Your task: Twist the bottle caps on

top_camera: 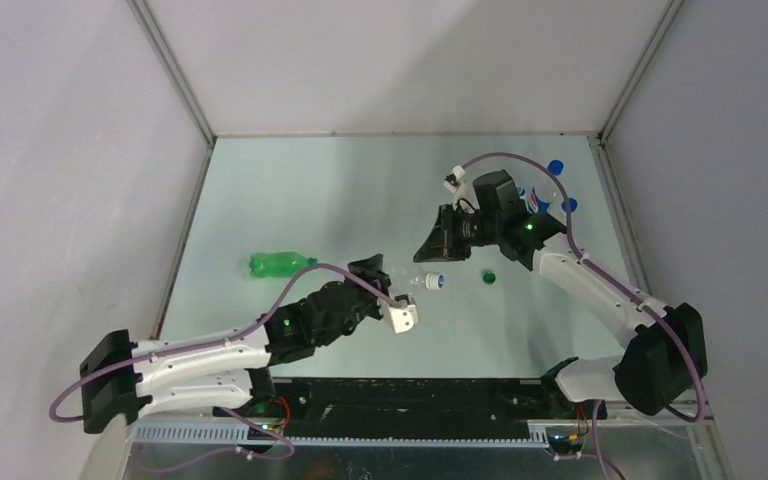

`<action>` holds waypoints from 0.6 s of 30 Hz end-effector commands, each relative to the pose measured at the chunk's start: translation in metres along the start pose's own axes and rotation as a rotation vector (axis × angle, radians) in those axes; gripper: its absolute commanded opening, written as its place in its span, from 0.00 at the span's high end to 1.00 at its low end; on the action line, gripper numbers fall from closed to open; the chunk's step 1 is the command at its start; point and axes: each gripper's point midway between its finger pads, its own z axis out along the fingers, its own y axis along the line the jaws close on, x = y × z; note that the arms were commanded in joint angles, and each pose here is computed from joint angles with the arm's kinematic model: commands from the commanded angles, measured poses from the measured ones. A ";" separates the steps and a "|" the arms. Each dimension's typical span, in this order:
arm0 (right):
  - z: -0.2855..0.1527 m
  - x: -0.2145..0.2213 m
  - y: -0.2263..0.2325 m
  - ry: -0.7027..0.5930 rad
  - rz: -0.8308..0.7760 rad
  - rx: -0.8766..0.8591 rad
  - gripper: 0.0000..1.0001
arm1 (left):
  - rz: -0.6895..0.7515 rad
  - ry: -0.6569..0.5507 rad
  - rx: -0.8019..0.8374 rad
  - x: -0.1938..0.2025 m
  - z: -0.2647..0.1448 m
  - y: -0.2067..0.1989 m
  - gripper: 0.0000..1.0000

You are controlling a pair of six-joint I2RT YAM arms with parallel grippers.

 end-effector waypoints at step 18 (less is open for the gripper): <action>-0.088 -0.011 0.072 -0.270 -1.151 -0.175 0.34 | -0.280 -0.096 0.309 -0.005 -0.034 0.007 1.00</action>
